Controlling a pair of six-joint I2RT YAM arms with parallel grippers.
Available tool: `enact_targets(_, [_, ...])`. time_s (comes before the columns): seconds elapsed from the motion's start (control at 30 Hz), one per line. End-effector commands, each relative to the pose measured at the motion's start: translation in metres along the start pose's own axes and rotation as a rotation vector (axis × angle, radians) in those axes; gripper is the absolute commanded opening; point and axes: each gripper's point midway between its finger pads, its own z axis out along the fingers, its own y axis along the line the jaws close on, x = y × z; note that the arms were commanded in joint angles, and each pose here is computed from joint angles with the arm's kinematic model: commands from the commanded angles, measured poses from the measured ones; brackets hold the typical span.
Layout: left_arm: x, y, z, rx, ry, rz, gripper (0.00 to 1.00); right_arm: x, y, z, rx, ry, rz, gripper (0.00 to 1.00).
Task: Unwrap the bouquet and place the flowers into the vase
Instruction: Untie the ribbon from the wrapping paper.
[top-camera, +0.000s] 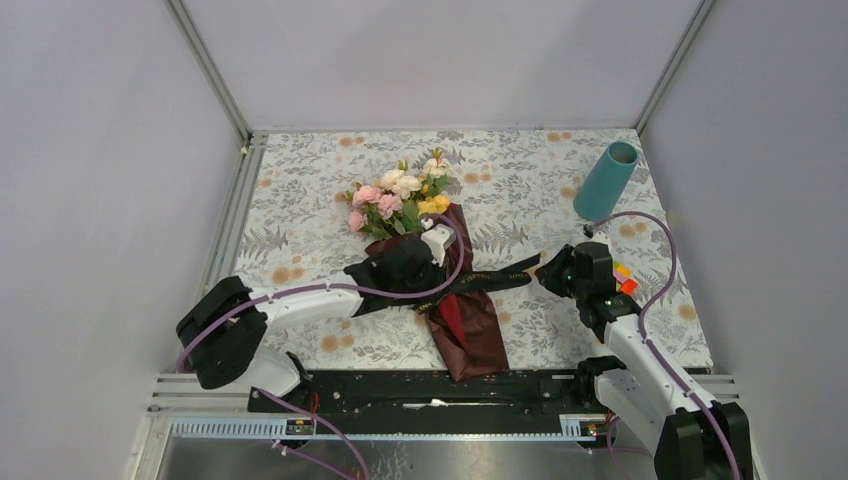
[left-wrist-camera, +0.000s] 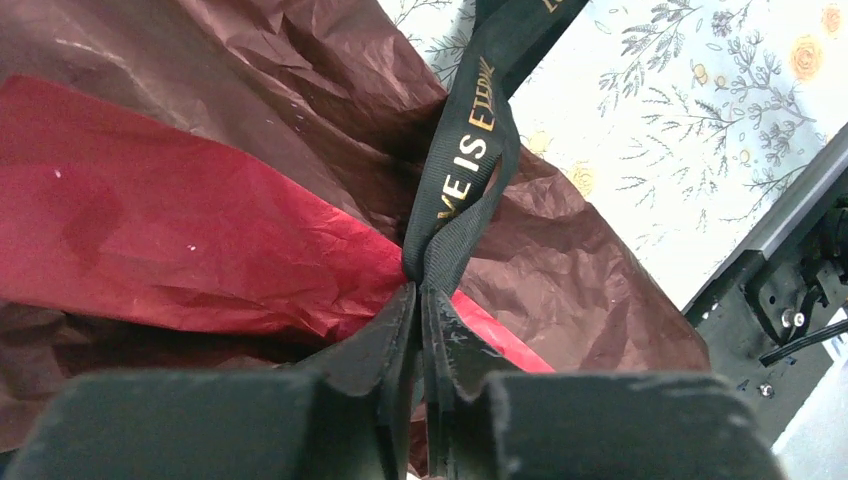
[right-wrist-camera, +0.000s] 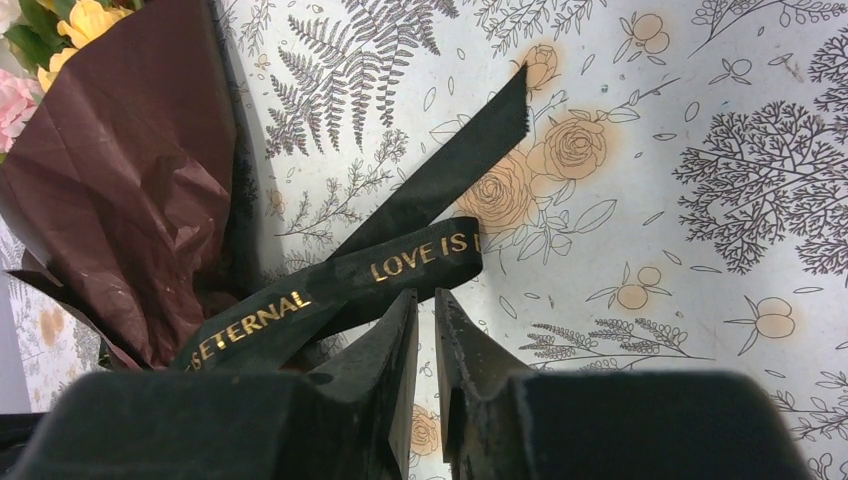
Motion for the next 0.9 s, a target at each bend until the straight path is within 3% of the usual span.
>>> enact_targets(0.0, [-0.018,-0.003,-0.003,-0.025,-0.074,-0.009,0.05,-0.002,0.002,0.004,-0.018,-0.008,-0.006,0.18])
enact_targets(0.07, [-0.026,-0.002,-0.010,-0.038,-0.109,-0.025,0.00,-0.003,0.004,0.005,-0.021,-0.003,-0.009,0.18])
enact_targets(0.33, [-0.049,0.007,-0.039,-0.107,-0.224,-0.100,0.00,-0.010,0.011,0.006,-0.022,0.017,-0.038,0.18])
enact_targets(0.87, [-0.006,0.068,-0.078,-0.232,-0.284,-0.275,0.00,-0.005,0.034,-0.005,-0.130,0.082,-0.089,0.20])
